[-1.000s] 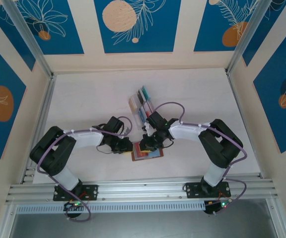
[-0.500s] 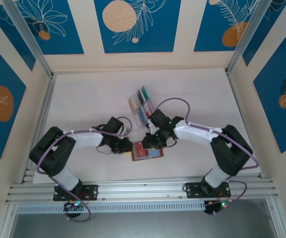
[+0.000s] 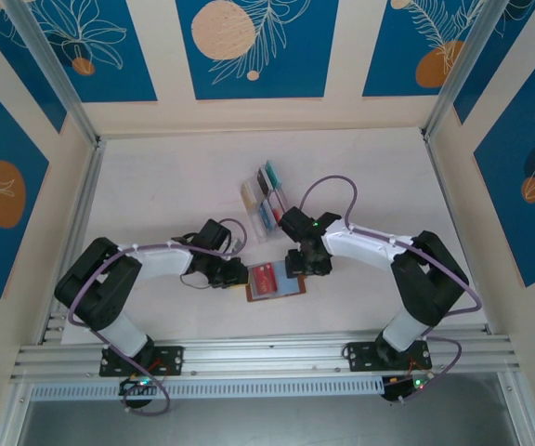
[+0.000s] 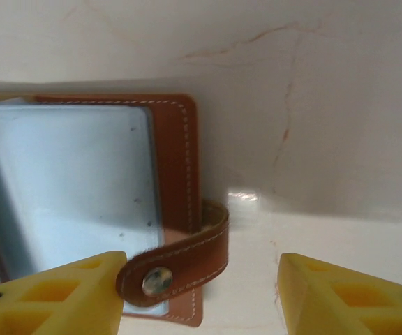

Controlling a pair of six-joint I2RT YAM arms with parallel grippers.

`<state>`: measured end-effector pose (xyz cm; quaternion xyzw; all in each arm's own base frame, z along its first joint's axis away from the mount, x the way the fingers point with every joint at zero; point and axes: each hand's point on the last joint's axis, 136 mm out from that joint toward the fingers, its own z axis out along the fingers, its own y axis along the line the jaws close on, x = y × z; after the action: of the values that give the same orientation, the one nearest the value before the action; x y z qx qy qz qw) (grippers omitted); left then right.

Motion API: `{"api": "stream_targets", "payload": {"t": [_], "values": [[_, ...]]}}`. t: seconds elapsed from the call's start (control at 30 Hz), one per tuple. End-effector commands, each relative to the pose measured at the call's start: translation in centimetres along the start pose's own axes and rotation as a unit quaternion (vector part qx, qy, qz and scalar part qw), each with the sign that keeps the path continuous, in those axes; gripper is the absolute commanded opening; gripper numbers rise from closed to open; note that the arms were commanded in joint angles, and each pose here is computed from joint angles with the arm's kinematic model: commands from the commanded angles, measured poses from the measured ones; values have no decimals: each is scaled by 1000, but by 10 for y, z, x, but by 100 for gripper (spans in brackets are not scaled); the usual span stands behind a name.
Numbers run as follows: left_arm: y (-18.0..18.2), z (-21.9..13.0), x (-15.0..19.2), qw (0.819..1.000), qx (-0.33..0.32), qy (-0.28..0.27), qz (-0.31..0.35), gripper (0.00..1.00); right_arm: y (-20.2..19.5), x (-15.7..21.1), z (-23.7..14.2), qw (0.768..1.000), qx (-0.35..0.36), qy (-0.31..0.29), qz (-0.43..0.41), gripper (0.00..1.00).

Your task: Put the credit cards into the card holder

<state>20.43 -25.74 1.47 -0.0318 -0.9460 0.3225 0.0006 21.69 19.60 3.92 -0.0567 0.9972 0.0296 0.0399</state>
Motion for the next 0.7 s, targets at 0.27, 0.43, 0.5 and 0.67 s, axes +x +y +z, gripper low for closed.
{"api": "stream_targets", "payload": {"t": [0.27, 0.43, 0.5, 0.67], "values": [[-4, 24, 8, 1000, 4, 14, 22, 17, 10, -9, -45, 995, -62, -79, 1, 0], [-19, 30, 3, 999, 16, 9, 28, 17, 59, -8, -81, 974, -211, -83, -7, 0], [-23, 34, 1, 999, 22, 7, 27, 17, 77, -7, -86, 963, -260, -71, -4, 0], [-34, 39, -4, 999, 43, 1, 18, 17, 115, -4, -76, 941, -338, -32, 2, 0]]}}
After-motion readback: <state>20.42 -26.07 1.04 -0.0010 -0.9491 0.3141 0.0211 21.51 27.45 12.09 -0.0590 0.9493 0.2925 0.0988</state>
